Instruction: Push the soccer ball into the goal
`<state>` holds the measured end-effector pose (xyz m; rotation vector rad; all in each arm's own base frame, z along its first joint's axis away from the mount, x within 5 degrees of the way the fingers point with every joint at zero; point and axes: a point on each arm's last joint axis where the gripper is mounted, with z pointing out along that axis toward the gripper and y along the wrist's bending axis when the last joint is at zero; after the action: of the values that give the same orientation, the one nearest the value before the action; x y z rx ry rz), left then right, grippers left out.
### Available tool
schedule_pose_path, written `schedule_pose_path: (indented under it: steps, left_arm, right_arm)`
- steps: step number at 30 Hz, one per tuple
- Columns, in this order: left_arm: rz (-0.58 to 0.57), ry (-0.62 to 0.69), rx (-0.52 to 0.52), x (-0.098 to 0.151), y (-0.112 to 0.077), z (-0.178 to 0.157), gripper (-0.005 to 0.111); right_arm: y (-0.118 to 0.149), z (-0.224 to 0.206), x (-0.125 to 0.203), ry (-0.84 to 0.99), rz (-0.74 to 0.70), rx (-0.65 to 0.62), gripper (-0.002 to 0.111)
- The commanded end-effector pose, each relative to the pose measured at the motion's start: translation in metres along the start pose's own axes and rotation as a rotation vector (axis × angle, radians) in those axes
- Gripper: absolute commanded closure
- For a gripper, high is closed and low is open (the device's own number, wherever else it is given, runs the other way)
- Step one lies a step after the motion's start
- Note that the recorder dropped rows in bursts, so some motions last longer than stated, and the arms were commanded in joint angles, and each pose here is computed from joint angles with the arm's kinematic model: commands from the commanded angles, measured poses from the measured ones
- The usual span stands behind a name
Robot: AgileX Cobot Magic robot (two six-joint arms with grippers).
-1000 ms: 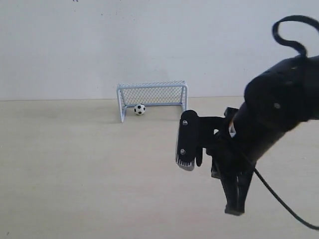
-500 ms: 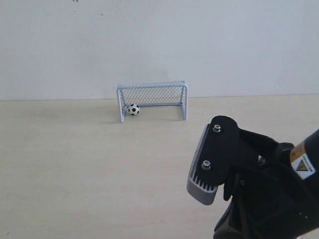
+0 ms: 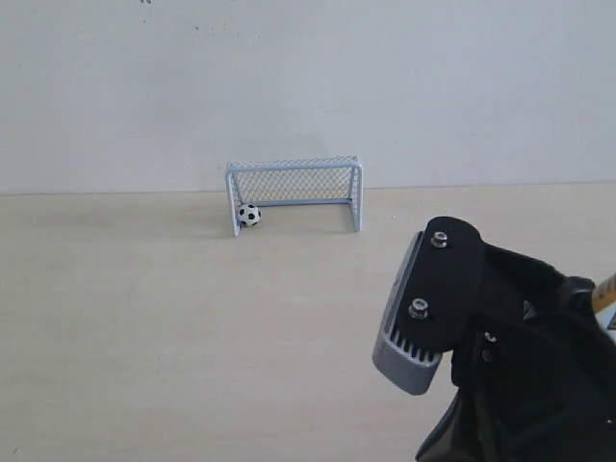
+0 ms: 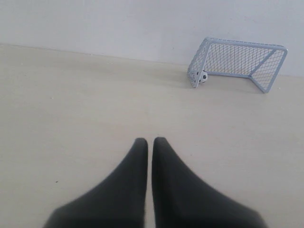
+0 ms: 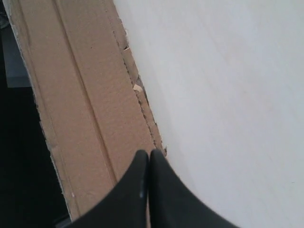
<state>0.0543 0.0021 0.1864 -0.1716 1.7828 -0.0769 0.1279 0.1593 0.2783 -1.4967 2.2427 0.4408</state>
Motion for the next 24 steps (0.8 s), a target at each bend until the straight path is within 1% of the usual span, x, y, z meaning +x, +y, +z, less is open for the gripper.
schedule_pose_path:
  steps: [1, 5, 10, 15, 18, 24]
  left_arm:
    - [0.005, 0.0, -0.001, 0.001, 0.0, 0.0, 0.102]
    - [0.005, 0.0, -0.001, 0.001, 0.0, 0.0, 0.102]
    - [0.005, 0.0, -0.001, 0.001, 0.0, 0.0, 0.102]
    - [0.005, 0.0, -0.001, 0.001, 0.0, 0.0, 0.102]
    - [0.005, 0.0, -0.001, 0.001, 0.0, 0.0, 0.102]
    - [0.005, 0.0, -0.001, 0.001, 0.0, 0.0, 0.102]
  right_arm:
    - [0.001, -0.001, 0.002, 0.006, -0.008, 0.003, 0.109]
    - [0.001, -0.002, 0.005, 0.036, -0.021, 0.004, 0.109]
    - [0.002, -0.007, 0.006, 0.022, -0.023, 0.01, 0.109]
    - [0.006, -0.025, 0.007, -0.067, -0.041, 0.047, 0.109]
    - [0.001, -0.038, 0.01, -0.132, -0.031, 0.104, 0.109]
    - [-0.018, -0.066, 0.015, -0.315, 0.104, 0.247, 0.109]
